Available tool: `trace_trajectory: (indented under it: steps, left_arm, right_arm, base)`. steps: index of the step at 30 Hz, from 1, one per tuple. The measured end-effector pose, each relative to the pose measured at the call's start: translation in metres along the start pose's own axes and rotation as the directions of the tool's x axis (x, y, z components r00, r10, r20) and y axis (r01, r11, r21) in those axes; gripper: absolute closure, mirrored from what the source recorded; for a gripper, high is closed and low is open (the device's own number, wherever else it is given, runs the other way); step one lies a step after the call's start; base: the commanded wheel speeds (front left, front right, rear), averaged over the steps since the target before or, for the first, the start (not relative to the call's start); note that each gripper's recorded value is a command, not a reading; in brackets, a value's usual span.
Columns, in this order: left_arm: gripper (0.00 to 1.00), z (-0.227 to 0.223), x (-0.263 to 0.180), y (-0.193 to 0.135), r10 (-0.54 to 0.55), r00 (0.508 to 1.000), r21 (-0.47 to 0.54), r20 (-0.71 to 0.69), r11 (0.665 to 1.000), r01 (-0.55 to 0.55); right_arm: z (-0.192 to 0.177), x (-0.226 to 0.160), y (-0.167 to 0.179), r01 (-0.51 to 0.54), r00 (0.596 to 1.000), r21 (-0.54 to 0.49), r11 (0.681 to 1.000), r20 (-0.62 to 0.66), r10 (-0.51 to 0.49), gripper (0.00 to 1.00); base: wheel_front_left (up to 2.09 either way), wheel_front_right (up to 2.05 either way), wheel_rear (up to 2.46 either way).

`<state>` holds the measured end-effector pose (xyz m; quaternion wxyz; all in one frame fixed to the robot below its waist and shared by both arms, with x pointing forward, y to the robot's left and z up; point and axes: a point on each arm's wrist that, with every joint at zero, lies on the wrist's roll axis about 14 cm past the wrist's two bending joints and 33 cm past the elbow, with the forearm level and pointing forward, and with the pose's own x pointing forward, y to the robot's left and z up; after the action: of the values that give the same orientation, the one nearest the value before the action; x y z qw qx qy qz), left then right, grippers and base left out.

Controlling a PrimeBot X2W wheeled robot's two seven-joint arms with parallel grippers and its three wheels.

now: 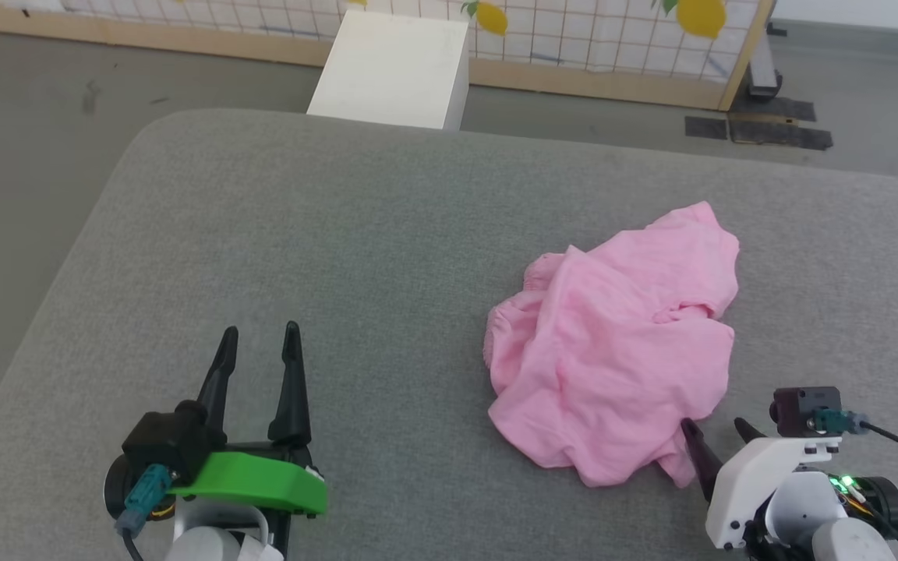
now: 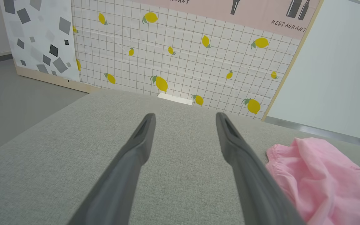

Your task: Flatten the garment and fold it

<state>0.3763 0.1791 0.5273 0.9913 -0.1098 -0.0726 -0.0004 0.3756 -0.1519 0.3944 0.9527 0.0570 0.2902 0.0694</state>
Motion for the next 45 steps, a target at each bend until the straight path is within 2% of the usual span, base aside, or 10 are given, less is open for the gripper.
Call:
trace_trajectory:
  steps: [9, 10, 11, 12, 25, 35, 36, 37, 38, 45]
  left_arm:
    - [0.00, -0.014, -0.002, 0.009, 0.027, 0.999, 0.000, -0.043, 1.000, -0.027]
    - [0.00, -0.015, -0.002, 0.009, 0.027, 0.999, -0.001, -0.046, 1.000, -0.027]
    - [0.00, -0.016, -0.002, 0.009, 0.029, 0.998, -0.002, -0.048, 1.000, -0.029]
    - [0.00, -0.016, -0.002, 0.009, 0.029, 0.998, -0.003, -0.050, 1.000, -0.030]
    - [0.00, -0.010, 0.001, -0.005, -0.006, 1.000, -0.015, -0.029, 1.000, 0.006]
    - [0.00, -0.012, 0.005, -0.023, -0.064, 0.997, -0.029, -0.032, 0.998, 0.063]
    - [0.00, -0.012, 0.005, -0.024, -0.069, 0.997, -0.029, -0.032, 0.997, 0.068]
    - [0.00, -0.012, 0.005, -0.025, -0.072, 0.997, -0.029, -0.032, 0.997, 0.071]
    - [0.00, -0.012, 0.005, -0.026, -0.075, 0.997, -0.028, -0.031, 0.997, 0.074]
    - [0.00, -0.013, 0.004, -0.039, -0.119, 0.992, -0.036, -0.035, 0.992, 0.118]
  right_arm:
    - [-0.018, 0.021, 0.033, -0.100, 0.982, -0.035, 0.994, -0.163, 0.093, 0.00]
    - [-0.019, 0.022, 0.036, -0.110, 0.978, -0.056, 0.992, -0.182, 0.098, 0.47]
    - [-0.018, 0.023, 0.039, -0.120, 0.975, -0.075, 0.990, -0.195, 0.103, 0.58]
    - [-0.017, 0.023, 0.041, -0.127, 0.974, -0.084, 0.988, -0.199, 0.108, 1.00]
    - [0.051, -0.020, -0.037, 0.123, 0.989, -0.022, 0.992, 0.086, -0.121, 1.00]
    - [-0.023, -0.082, -0.141, 0.423, 0.902, 0.145, 0.894, -0.160, -0.401, 1.00]
    - [-0.025, -0.085, -0.144, 0.434, 0.897, 0.151, 0.888, -0.164, -0.410, 0.95]
    - [-0.024, -0.087, -0.147, 0.443, 0.894, 0.149, 0.884, -0.151, -0.422, 0.69]
    - [-0.022, -0.089, -0.149, 0.449, 0.892, 0.151, 0.881, -0.133, -0.431, 0.00]
    - [0.033, -0.094, -0.146, 0.431, 0.875, 0.123, 0.894, 0.183, -0.448, 0.00]
  base:
    - [0.00, 0.00, 0.00]
    - [0.00, 0.00, 0.00]
    - [0.00, 0.00, 0.00]
    - [0.00, 0.00, 0.00]
    - [0.00, 0.00, 0.00]
    - [0.00, 0.00, 0.00]
    - [0.00, 0.00, 0.00]
    - [0.00, 0.00, 0.00]
    - [0.00, 0.00, 0.00]
    - [0.00, 0.00, 0.00]
